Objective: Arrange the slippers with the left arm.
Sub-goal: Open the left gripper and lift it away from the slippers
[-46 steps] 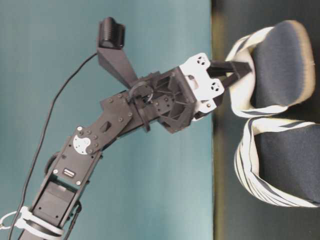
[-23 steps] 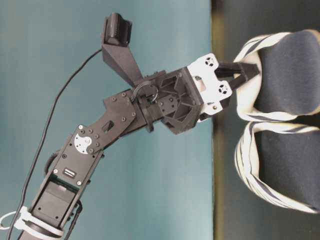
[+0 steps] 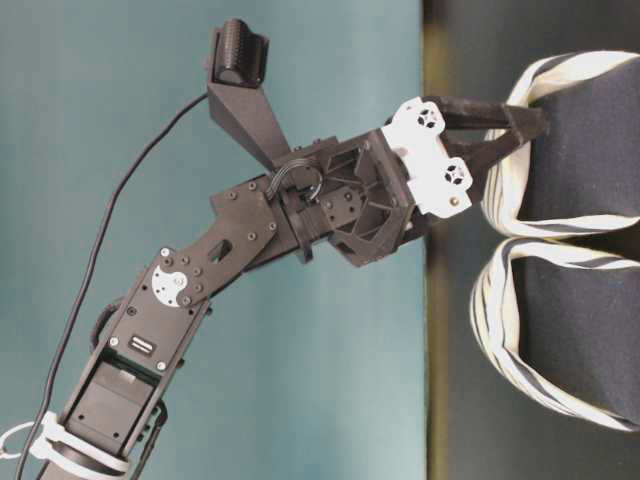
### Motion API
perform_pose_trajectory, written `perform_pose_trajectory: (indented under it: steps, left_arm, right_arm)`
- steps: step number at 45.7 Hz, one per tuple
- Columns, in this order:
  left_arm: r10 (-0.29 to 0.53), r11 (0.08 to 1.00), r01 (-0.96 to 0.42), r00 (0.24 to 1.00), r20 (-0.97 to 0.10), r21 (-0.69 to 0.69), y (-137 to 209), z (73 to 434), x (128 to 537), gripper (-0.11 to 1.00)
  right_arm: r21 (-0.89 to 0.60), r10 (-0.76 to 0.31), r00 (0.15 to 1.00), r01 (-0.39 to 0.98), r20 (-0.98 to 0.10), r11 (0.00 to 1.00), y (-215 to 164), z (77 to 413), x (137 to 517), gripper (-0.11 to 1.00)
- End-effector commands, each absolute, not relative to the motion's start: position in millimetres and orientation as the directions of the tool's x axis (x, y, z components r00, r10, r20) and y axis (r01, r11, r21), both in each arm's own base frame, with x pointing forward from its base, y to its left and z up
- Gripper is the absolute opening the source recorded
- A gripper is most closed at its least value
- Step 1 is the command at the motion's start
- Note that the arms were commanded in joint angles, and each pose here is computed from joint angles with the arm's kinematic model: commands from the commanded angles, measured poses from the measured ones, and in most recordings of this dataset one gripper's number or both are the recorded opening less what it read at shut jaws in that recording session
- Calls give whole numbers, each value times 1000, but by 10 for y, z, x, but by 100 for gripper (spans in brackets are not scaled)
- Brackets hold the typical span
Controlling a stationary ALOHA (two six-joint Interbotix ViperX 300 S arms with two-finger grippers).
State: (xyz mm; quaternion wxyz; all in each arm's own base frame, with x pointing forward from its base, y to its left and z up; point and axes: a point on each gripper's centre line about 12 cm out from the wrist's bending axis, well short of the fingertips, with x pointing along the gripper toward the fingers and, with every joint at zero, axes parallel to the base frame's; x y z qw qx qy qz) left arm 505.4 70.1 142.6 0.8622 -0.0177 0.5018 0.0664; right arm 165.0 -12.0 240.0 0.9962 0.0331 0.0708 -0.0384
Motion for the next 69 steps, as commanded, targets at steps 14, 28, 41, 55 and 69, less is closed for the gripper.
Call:
perform_pose_trajectory:
  steps: [14,28,41,55,69]
  left_arm:
    - [74,994,15,665,-743,112,359,2320,4989,84]
    - [35,990,61,770,-637,128,92,2700,4572,84]
    - [33,991,48,805,-593,121,105,2616,4254,83]
    - [27,992,51,810,-585,117,75,2637,4047,83]
    - [19,999,3,888,-459,48,61,2724,3864,83]
  right_arm:
    - [68,-75,987,85,-139,994,-126,2398,1655,1]
    - [68,-75,988,85,-136,994,-125,2396,1647,1]
    - [68,-75,989,84,-127,994,-124,2408,1631,1]
    - [71,-72,978,88,-195,994,-116,2269,1565,1]
    - [75,-69,991,78,-115,994,-103,2367,1472,1]
